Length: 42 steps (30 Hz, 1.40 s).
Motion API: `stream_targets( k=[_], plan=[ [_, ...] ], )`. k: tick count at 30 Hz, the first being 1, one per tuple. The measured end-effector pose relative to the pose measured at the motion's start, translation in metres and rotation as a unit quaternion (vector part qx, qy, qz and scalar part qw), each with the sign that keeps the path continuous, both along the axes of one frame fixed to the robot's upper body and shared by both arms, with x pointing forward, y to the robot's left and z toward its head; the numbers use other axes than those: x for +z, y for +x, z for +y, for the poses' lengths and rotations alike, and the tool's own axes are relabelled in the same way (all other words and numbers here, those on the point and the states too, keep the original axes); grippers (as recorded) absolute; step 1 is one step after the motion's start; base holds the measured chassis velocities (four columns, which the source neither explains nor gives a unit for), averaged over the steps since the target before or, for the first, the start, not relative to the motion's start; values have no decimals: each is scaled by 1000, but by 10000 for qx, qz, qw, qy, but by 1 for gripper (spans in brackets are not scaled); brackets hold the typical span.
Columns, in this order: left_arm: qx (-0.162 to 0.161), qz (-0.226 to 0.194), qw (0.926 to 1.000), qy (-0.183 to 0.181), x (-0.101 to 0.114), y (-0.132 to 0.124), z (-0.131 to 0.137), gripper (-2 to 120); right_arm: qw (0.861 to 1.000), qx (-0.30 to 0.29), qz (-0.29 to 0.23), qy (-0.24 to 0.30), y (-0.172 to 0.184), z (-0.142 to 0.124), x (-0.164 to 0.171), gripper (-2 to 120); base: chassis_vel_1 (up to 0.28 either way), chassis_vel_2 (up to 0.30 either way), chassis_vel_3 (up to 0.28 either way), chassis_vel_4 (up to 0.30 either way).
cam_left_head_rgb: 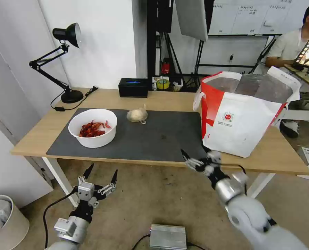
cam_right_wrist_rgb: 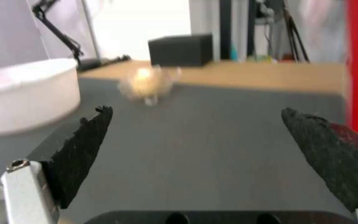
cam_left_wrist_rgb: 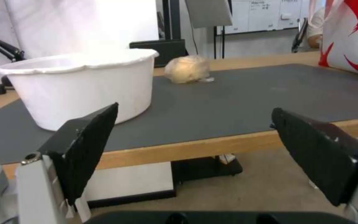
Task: Pick up the trash from the table and place it into the takeout bag.
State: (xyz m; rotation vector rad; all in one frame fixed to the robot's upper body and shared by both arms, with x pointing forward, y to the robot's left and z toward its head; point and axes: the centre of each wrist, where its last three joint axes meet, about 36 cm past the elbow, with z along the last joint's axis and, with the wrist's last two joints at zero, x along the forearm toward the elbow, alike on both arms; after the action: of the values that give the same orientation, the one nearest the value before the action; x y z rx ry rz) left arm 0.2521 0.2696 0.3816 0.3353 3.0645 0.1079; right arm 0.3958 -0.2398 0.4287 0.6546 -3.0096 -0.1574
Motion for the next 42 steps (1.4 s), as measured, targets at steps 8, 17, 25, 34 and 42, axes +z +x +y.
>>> stream_targets(
  k=[8,17,25,34,42],
  plan=[
    [92,24,9999,30,-2,-3,2,100,9992,403,-39,-32,99,42,22,100,0,0,0,0],
    [148,63,9999,33,-8,-3,-1,100,9984,531,-12,-200,196,96,30,100,0,0,0,0],
    [191,88,9998,55,-11,-4,1,100,9960,726,210,-476,254,142,21,100,0,0,0,0],
    [197,65,9998,64,-12,-7,2,100,9944,805,341,-591,279,184,20,100,0,0,0,0],
    [247,-24,9997,88,-10,-13,7,100,9937,707,490,-714,295,198,16,100,0,0,0,0]
  ],
)
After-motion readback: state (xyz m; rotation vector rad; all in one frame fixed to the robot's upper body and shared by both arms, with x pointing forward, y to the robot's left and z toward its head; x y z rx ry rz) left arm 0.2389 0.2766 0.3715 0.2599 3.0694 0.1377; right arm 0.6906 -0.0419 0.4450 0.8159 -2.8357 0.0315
